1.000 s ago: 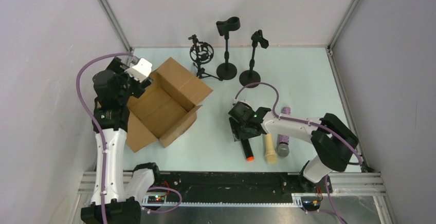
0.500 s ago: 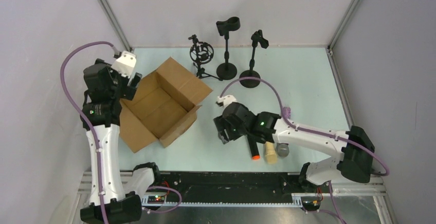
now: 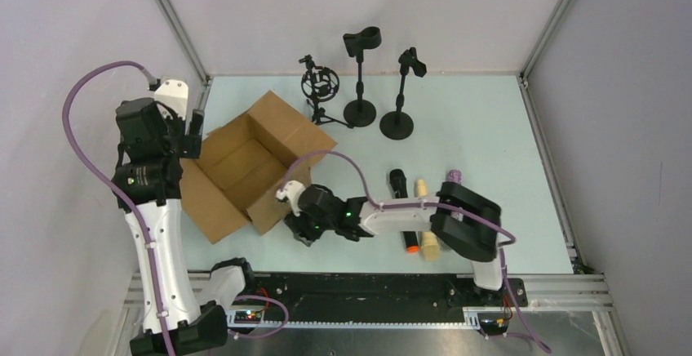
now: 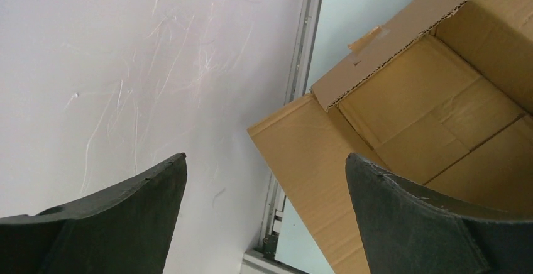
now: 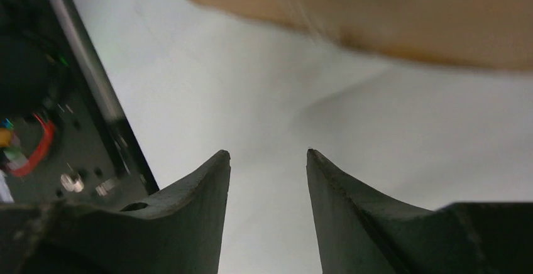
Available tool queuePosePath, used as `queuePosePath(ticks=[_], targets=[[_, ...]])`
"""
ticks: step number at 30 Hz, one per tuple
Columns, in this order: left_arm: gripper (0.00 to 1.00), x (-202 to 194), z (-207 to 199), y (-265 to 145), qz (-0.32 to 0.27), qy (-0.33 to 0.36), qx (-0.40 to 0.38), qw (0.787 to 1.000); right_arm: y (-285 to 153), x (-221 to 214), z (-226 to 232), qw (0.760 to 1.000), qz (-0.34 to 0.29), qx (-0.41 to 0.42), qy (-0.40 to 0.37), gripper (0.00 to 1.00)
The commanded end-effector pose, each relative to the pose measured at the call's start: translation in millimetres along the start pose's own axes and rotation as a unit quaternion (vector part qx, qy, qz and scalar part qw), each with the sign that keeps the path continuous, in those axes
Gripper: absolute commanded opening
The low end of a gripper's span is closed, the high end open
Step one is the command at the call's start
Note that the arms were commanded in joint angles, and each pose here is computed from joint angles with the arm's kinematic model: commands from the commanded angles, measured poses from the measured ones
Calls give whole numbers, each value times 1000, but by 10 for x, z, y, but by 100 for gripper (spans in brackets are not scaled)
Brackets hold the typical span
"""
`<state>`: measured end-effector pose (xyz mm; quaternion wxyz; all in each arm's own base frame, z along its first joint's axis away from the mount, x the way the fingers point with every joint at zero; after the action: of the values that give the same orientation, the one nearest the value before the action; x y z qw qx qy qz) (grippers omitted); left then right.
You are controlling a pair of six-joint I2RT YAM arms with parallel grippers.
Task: Attach the microphones to the stand
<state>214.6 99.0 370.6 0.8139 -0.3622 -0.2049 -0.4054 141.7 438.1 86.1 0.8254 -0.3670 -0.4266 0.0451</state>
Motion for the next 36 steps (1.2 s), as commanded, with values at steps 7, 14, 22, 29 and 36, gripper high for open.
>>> queuePosePath(ticks=[7, 14, 22, 29, 36], targets=[[100, -96, 154, -236, 11, -8, 53, 999, 562, 1002, 765, 984, -137, 98, -57, 61], [100, -113, 145, -248, 14, 1, 48, 999, 968, 1327, 811, 978, -187, 73, -49, 68], [100, -165, 112, -257, 18, 12, 45, 999, 1204, 1890, 608, 967, -247, 49, 28, 73], [100, -233, 67, -246, 27, 17, 42, 999, 1324, 2236, 388, 957, -275, 50, 76, 82], [100, -275, -3, -197, 36, 13, 30, 999, 1026, 2277, 465, 958, -231, 162, 59, 82]])
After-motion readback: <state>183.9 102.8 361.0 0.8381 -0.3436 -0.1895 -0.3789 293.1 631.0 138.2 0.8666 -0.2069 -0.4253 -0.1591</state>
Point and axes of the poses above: each gripper's point midway between its finger pads, its own y axis out along the fingers, its own z axis along the line the jaws close on, x = y × z, the point moved 4 cm from there along -y, back along the fingers, and after that the axes turned 15 degrees about y, right-handed, at the moved point
